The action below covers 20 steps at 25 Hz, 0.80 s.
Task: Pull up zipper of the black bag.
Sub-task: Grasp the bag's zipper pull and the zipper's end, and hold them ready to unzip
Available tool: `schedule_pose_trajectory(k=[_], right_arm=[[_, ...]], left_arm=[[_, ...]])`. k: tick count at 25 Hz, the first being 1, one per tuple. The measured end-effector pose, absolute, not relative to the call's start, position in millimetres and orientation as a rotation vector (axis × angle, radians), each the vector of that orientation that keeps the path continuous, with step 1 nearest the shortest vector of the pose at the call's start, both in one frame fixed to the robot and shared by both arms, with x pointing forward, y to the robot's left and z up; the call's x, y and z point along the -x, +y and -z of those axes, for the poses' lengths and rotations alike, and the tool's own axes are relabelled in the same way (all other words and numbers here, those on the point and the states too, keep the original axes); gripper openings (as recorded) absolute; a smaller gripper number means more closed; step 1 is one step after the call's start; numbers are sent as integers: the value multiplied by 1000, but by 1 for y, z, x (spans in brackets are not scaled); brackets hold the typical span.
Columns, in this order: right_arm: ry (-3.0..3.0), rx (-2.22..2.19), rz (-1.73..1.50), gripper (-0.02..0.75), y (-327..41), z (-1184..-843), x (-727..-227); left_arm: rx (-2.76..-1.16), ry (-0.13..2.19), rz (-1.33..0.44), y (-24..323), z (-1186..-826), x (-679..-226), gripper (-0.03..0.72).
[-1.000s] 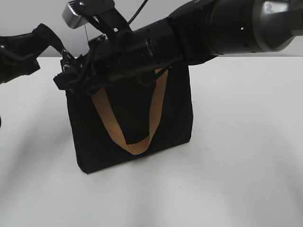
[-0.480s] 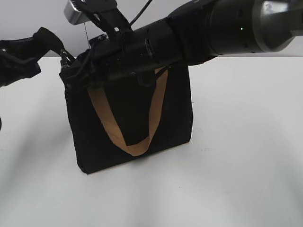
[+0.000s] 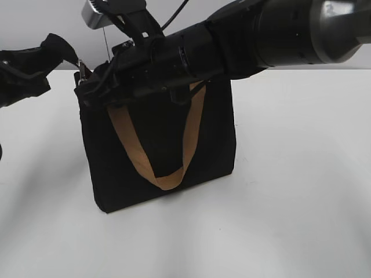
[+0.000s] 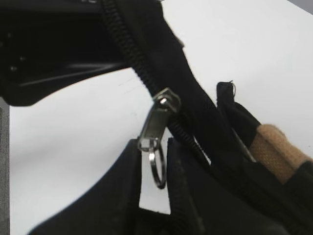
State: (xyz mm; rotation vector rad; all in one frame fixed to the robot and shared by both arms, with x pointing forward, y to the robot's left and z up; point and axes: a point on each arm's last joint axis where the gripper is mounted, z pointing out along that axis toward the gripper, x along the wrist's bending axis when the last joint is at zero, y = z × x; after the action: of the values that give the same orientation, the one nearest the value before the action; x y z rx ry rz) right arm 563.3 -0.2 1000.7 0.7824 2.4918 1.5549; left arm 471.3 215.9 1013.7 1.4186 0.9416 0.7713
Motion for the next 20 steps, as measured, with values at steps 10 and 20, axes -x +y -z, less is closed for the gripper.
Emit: schedule_pose_trajectory(k=[10,20], right_arm=[[2496,-813,-1569,-1,0,-1001,-563],[2542,-924,-1742,-1,-8,-1024,-556]], left_arm=[[-1483,1001,-759,218,-1006,-471,22],[-1677,1199,-716,228,-984,-468,22]])
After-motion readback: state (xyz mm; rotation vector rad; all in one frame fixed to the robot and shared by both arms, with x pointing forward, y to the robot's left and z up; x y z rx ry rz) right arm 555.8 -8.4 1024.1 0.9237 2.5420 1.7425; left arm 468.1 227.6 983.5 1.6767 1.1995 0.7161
